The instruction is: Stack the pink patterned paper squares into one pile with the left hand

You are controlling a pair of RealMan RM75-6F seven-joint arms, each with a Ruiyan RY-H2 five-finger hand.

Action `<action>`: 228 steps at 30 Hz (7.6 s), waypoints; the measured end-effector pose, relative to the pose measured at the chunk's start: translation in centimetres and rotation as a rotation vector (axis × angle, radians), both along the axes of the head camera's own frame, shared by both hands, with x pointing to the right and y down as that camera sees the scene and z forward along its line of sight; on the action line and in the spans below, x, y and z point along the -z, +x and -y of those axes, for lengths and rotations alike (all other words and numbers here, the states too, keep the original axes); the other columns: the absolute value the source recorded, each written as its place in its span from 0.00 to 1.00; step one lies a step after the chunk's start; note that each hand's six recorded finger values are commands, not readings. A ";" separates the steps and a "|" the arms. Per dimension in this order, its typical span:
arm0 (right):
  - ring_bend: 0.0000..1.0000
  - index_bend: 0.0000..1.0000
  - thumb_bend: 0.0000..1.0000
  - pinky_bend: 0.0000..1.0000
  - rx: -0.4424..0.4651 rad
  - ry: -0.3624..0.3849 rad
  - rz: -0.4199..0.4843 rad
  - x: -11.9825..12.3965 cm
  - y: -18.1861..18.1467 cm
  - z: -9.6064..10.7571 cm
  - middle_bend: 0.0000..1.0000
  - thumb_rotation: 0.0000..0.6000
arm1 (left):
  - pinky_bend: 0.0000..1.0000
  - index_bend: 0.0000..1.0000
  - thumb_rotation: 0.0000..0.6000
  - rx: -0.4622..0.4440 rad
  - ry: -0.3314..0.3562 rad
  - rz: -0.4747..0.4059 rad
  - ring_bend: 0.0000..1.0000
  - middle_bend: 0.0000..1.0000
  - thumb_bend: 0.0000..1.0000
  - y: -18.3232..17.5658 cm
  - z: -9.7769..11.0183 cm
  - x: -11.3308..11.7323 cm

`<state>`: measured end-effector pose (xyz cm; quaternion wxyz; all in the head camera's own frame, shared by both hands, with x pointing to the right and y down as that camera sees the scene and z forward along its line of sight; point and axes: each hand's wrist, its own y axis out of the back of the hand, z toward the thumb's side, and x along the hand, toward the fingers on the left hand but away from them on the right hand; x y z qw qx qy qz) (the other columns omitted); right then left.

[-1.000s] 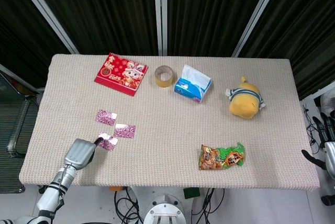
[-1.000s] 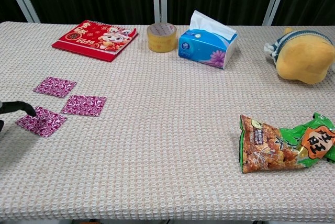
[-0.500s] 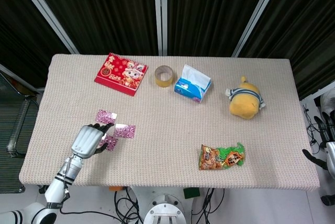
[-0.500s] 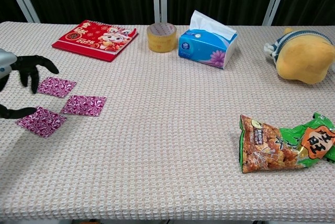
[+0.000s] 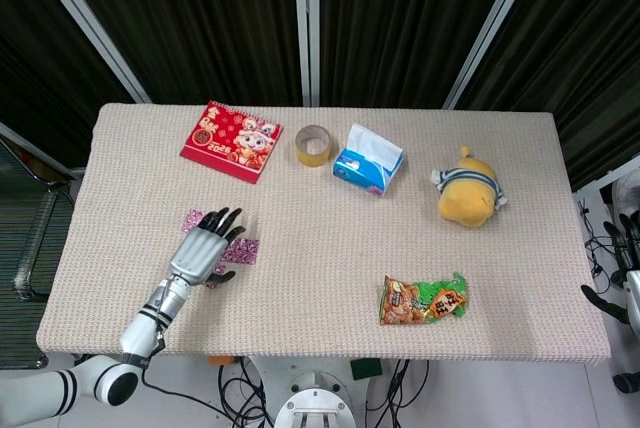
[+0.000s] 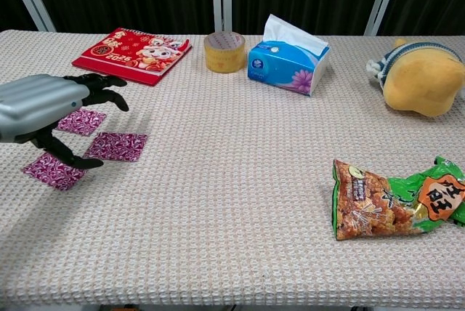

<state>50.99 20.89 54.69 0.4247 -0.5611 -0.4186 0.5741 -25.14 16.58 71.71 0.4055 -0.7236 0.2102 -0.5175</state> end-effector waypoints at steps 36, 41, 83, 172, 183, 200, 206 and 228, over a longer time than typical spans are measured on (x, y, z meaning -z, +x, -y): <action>0.00 0.00 0.33 0.00 -0.022 -0.008 0.005 -0.3 0.9 -0.1 0.00 1.00 | 0.13 0.41 1.00 0.003 -0.077 0.051 0.00 0.00 0.23 1.3 1.0 -2.5; 0.00 0.00 0.33 0.00 -0.023 -0.005 0.005 -0.2 1.0 -0.1 0.00 1.00 | 0.13 0.41 1.00 -0.001 -0.052 0.027 0.00 0.00 0.23 1.6 1.3 -1.7; 0.00 0.00 0.33 0.00 -0.029 -0.001 -0.030 0.5 0.5 -0.2 0.00 1.00 | 0.13 0.37 1.00 -0.091 -0.057 0.072 0.00 0.00 0.21 -7.7 7.8 -2.6; 0.00 0.00 0.33 0.00 -0.055 -0.007 -0.018 0.3 1.6 -0.4 0.00 1.00 | 0.13 0.46 1.00 -0.191 -0.142 0.071 0.00 0.00 0.22 -6.0 -1.4 -0.6; 0.00 0.00 0.33 0.00 -0.044 -0.007 -0.018 0.4 1.2 -0.2 0.00 1.00 | 0.13 0.47 1.00 -0.145 -0.087 0.008 0.00 0.00 0.23 -6.1 0.4 1.8; 0.00 0.00 0.33 0.00 -0.053 -0.009 -0.029 0.5 1.2 -0.2 0.00 1.00 | 0.13 0.43 1.00 -0.020 -0.089 0.078 0.00 0.02 0.23 -9.0 8.5 -0.4; 0.00 0.00 0.33 0.00 -0.055 -0.012 -0.029 0.5 1.4 -0.3 0.00 1.00 | 0.13 0.42 1.00 -0.006 -0.119 0.072 0.00 0.02 0.23 -8.4 8.0 -1.9; 0.00 0.00 0.33 0.00 -0.063 -0.016 -0.030 0.4 1.9 -0.3 0.00 1.00 | 0.13 0.40 1.00 0.014 -0.115 0.099 0.00 0.04 0.23 -8.7 7.9 -3.0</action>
